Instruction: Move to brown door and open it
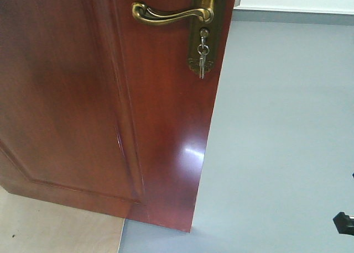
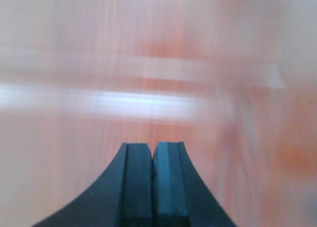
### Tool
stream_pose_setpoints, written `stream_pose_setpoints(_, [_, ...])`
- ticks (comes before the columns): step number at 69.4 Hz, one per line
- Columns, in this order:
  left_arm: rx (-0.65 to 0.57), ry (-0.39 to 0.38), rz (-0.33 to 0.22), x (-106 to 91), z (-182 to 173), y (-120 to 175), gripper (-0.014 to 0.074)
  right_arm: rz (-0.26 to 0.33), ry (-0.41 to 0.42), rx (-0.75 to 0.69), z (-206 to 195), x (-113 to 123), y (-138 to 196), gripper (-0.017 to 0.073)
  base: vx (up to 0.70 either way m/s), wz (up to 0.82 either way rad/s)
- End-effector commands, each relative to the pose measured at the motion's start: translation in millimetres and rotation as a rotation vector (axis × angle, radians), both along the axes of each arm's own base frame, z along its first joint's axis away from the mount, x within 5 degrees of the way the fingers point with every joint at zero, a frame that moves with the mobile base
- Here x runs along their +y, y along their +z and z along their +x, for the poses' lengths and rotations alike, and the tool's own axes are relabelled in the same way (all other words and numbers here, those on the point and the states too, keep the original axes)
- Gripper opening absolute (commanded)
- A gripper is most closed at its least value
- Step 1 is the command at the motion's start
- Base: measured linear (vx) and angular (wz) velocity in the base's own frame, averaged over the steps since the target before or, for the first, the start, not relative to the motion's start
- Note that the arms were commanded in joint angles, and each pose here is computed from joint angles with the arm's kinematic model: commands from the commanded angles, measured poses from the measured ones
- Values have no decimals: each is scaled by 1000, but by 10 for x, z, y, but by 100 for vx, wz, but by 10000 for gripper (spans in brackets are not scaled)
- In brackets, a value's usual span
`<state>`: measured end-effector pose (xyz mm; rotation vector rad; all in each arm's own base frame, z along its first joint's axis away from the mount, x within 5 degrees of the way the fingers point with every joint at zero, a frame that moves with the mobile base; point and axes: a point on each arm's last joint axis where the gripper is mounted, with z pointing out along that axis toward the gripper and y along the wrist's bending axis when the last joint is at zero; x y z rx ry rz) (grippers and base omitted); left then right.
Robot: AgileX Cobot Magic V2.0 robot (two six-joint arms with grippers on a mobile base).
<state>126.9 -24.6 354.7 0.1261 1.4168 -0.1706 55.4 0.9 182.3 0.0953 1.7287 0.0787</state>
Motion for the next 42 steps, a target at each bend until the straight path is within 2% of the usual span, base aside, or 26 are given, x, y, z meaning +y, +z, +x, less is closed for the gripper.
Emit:
stream_pose_setpoints(1, [-107,-3,-15,38,-217,-143,10,-16,-8,-85,3,-9,69,0,0,0])
stream_pose_setpoints(16, [-88,-3,-13,108,-571,-949,10,-16,-8,-85,3,-9,69,0,0,0])
stream_pose_setpoints(25, [-73,-3,-13,126,-665,-1397,10,-16,-8,-85,3,-9,69,0,0,0])
stream_pose_setpoints(30, [-32,-2,-7,136,-709,-1449,10,-16,-8,-85,3,-9,69,0,0,0])
stream_pose_setpoints(42, [-31,-2,-7,142,-737,-1463,10,-16,-8,-85,3,-9,69,0,0,0])
